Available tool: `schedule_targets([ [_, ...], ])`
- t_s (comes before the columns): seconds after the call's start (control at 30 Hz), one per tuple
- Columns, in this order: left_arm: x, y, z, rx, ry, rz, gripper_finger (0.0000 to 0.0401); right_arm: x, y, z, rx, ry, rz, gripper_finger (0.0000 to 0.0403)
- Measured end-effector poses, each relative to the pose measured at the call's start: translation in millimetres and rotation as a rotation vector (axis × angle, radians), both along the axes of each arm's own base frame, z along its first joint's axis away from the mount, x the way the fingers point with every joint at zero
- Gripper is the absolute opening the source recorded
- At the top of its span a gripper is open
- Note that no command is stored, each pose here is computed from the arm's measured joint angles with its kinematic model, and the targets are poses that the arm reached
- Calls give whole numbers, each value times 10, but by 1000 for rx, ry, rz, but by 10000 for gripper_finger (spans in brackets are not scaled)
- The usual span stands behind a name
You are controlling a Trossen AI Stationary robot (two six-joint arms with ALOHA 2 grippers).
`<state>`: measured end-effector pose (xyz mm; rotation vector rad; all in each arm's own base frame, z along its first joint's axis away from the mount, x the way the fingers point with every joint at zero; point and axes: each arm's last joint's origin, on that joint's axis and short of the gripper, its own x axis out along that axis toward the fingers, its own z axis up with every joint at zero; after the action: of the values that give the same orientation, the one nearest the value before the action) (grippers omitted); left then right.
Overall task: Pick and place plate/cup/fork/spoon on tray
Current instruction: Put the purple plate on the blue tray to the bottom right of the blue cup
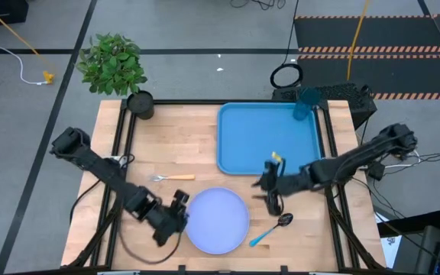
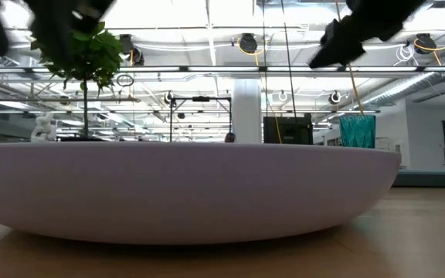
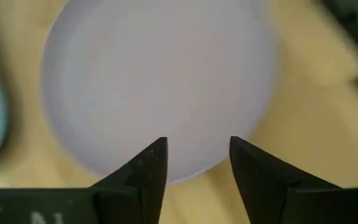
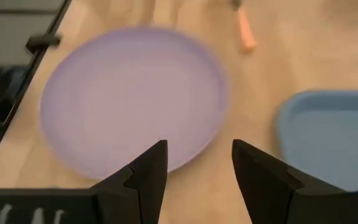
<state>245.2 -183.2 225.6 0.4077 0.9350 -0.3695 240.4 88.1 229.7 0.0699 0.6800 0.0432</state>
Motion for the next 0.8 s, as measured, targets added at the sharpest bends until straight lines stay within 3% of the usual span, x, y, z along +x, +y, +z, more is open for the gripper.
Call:
schedule_targets([
  [0.23,-113,-283,33,-59,-75,-99,249,161,259,-234,90,17,63,174],
  [0.4,-117,-395,-158,5,-32,-159,262,259,314,-279,131,-32,72,173],
  [0.57,-75,-472,-438,142,9,-261,236,297,363,-299,187,-54,50,173],
  [0.8,24,-442,-707,283,52,-337,166,287,467,-275,207,-107,23,172],
])
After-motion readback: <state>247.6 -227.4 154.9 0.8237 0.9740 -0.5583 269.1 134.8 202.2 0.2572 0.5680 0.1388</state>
